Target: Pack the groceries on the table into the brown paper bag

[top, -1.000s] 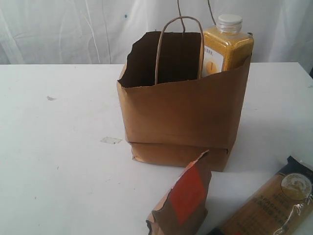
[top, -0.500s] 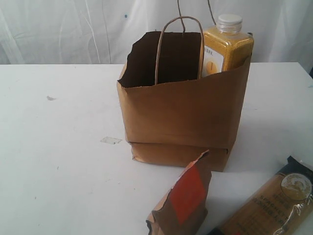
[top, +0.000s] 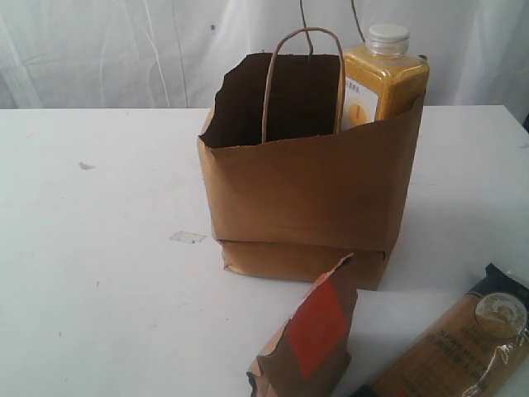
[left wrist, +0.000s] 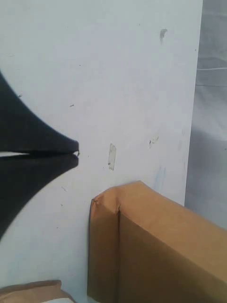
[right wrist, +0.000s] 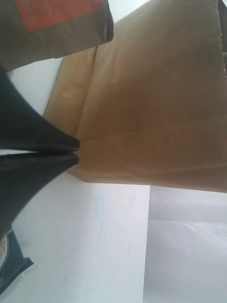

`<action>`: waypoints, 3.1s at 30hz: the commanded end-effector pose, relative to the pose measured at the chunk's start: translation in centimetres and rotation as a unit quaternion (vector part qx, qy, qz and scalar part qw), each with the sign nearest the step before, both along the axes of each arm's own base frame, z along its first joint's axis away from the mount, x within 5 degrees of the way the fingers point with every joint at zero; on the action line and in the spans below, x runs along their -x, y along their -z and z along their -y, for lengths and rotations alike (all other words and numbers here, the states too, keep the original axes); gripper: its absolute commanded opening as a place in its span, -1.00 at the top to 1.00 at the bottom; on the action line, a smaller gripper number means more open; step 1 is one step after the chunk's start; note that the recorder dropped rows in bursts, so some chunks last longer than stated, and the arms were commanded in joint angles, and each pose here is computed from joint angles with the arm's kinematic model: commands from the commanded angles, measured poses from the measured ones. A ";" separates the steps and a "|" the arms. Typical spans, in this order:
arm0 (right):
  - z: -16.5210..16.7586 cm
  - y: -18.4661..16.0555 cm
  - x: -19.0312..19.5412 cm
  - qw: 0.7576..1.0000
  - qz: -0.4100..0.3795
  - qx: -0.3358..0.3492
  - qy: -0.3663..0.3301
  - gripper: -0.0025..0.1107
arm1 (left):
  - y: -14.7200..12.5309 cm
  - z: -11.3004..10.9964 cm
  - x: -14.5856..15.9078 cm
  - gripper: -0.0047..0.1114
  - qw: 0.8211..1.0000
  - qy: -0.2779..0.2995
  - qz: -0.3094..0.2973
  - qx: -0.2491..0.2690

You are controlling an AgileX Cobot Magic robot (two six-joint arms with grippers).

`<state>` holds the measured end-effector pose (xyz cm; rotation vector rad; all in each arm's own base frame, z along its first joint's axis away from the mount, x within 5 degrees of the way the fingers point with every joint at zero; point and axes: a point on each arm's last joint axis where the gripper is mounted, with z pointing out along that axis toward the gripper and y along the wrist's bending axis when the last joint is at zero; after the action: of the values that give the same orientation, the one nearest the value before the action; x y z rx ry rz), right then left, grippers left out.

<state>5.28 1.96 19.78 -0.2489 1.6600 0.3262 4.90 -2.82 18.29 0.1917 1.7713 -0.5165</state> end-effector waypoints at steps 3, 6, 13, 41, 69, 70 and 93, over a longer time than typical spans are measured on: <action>0.0 0.1 0.0 1.000 0.002 -0.002 0.003 0.96 | 0.0 0.0 0.0 0.92 0.999 -0.010 -0.017 0.047; 0.0 0.1 0.0 1.000 0.002 -0.004 0.003 0.96 | 0.0 0.0 0.0 0.92 0.995 -0.018 -0.038 0.089; 0.0 0.1 0.0 1.000 0.002 -0.004 0.003 0.96 | 0.1 0.6 0.3 0.92 0.963 -0.013 -0.130 0.236; 0.0 0.1 0.0 1.000 0.002 -0.004 0.003 0.96 | -11.3 7.5 -4.9 0.41 0.917 0.338 -0.208 -0.046; 0.0 0.1 0.0 1.000 0.002 -0.004 0.003 0.96 | -12.1 17.6 -11.0 -0.26 0.843 0.448 -0.244 -0.168; 0.0 0.1 0.0 1.000 0.002 -0.004 0.003 0.96 | -11.9 18.6 -11.4 -0.26 0.841 0.445 -0.246 -0.183; 0.0 0.1 0.0 1.000 0.002 -0.004 0.003 0.96 | -14.3 24.7 -13.8 -0.26 0.818 0.404 -0.246 -0.327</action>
<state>5.28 1.96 19.78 -0.2449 1.6608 0.3298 19.08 -27.54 31.01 1.4578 2.2999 -0.5340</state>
